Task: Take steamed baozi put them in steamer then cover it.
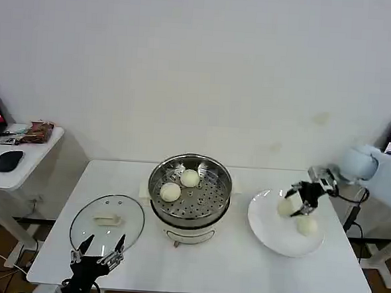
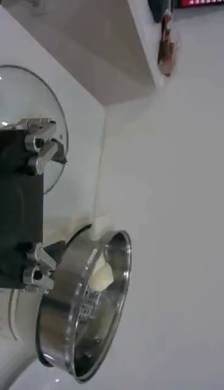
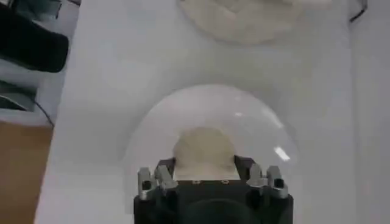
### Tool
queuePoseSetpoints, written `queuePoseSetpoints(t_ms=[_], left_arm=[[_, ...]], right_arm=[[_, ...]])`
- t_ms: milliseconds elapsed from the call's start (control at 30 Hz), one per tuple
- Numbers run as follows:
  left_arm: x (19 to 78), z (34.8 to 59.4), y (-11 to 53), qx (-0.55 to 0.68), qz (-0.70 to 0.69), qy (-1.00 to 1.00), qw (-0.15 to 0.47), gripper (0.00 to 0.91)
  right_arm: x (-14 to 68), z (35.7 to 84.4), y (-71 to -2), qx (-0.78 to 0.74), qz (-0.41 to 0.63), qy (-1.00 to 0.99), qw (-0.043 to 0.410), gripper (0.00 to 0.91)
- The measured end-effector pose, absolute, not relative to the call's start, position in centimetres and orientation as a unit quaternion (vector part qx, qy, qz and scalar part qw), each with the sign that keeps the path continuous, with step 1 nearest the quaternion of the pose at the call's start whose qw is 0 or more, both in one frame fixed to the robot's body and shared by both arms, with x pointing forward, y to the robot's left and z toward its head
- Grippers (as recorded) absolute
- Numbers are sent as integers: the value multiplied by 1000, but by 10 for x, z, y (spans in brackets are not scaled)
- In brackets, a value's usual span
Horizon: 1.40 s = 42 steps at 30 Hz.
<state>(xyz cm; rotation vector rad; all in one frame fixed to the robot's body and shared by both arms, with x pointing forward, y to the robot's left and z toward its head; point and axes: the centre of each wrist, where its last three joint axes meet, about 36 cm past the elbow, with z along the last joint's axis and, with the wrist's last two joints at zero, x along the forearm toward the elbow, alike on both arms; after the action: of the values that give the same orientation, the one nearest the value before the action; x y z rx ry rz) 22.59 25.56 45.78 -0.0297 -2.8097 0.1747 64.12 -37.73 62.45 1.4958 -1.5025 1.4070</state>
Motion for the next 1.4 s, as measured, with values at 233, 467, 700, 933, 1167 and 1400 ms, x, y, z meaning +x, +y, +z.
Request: queuePoseSetpoints(t_ms=[233, 467, 700, 933, 1167, 1400], left_arm=[[228, 459, 255, -14, 61, -985, 160, 907], [229, 461, 255, -16, 62, -986, 156, 907], [228, 463, 255, -16, 62, -986, 156, 907], [226, 463, 255, -17, 61, -985, 159, 907], [224, 464, 255, -19, 62, -985, 160, 907], [223, 465, 254, -20, 62, -985, 161, 907]], right_arm=[[665, 655, -336, 581, 553, -547, 240, 685], [684, 679, -292, 599, 576, -527, 181, 685], [695, 688, -240, 622, 599, -489, 128, 685], [696, 690, -191, 644, 622, -437, 84, 675], [693, 680, -154, 663, 643, -381, 47, 675], [685, 668, -122, 678, 661, -322, 8, 675]])
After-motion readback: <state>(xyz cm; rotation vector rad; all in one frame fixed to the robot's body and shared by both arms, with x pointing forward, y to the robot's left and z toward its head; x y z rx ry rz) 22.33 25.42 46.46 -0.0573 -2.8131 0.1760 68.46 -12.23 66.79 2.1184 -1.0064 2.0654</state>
